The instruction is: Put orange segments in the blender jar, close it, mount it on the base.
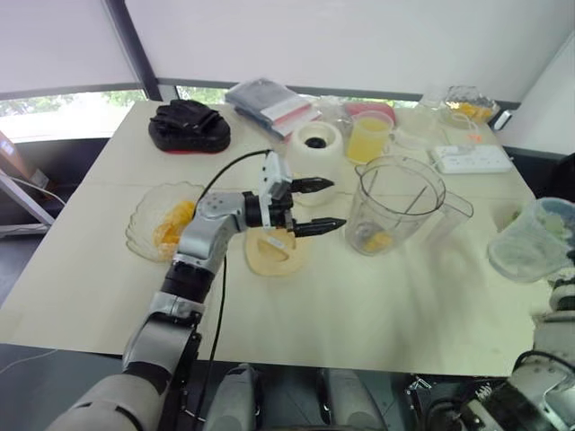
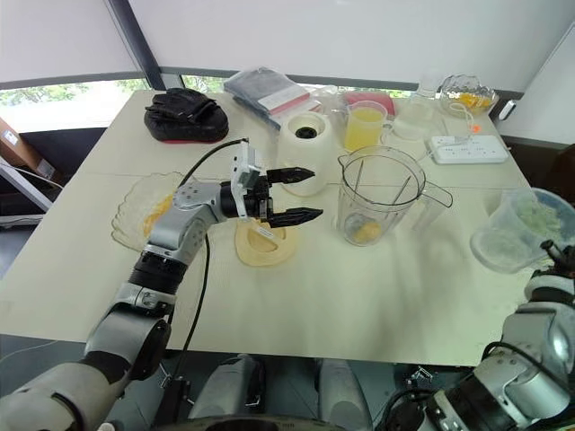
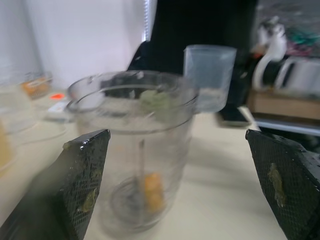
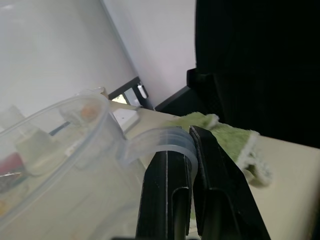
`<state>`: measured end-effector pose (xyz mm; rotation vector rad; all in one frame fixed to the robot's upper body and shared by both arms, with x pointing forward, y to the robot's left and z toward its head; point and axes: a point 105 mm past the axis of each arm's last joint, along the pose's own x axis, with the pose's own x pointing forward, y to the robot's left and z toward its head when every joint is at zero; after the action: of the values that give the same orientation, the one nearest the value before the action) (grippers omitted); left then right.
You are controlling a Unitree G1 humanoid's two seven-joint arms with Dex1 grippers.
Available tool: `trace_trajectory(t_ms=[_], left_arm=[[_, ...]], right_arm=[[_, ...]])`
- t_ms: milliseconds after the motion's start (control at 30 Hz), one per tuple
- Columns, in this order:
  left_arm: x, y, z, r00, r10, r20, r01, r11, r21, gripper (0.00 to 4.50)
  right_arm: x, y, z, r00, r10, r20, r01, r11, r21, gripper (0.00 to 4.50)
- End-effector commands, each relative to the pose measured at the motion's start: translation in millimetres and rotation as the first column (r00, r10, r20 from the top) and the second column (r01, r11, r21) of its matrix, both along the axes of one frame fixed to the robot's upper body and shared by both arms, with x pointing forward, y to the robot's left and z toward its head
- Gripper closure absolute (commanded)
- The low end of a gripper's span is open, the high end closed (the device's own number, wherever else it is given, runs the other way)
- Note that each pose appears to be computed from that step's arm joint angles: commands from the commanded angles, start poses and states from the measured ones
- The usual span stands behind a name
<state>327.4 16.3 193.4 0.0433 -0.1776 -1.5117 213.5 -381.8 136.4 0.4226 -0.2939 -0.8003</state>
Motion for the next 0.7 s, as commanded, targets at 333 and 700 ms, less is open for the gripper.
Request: trace_trajectory(t_ms=[333,700], left_arm=[[-31,9,-6,0.985,-0.173,0.010,0.170,0.976,0.139,0.00],[-30,7,-10,0.988,-0.152,0.031,0.146,0.978,0.147,0.00]], right_arm=[[15,8,-16,0.995,-0.055,0.078,0.050,0.997,0.062,4.45],[24,2,-49,0.995,-0.095,0.017,0.093,0.993,0.071,4.45]])
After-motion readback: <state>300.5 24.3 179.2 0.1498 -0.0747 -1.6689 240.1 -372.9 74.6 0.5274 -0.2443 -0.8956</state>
